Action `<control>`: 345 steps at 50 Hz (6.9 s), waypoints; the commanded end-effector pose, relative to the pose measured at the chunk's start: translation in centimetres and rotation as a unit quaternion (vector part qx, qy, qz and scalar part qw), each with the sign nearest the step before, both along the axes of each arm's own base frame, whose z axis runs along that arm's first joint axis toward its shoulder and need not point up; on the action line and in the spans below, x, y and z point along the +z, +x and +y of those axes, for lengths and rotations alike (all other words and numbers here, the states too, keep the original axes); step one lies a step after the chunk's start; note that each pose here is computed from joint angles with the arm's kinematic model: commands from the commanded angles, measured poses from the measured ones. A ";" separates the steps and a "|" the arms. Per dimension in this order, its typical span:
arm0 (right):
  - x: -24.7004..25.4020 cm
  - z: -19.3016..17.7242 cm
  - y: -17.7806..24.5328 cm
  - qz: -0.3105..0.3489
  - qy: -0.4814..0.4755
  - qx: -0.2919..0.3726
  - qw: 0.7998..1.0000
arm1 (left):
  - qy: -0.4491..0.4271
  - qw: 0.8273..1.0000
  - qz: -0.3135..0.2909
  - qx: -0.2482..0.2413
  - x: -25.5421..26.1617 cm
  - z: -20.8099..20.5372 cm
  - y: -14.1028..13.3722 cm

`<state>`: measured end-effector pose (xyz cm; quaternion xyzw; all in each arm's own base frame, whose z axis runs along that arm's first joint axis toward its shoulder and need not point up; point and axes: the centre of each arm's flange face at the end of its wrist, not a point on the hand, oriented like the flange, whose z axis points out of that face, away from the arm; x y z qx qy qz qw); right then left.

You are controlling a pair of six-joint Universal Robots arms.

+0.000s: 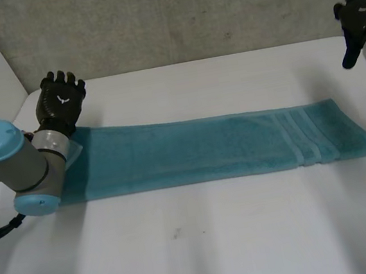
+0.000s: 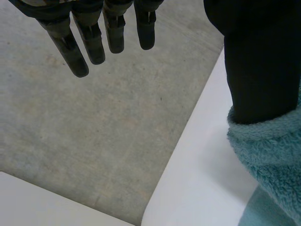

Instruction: Fold the laundry

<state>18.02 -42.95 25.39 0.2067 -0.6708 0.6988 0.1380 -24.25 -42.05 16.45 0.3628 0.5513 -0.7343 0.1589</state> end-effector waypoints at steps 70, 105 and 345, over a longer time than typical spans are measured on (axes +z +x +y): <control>-3.6 7.4 -1.1 -0.025 0.149 0.081 0.985 | 0.158 0.978 0.133 -0.023 2.3 7.5 3.8; -6.7 9.2 -1.2 -0.028 0.195 0.101 0.975 | 0.195 0.976 0.067 0.063 -3.3 3.4 8.2; -11.8 11.7 5.3 -0.198 0.263 0.122 0.936 | 0.207 0.969 0.131 -0.001 1.3 15.8 -2.1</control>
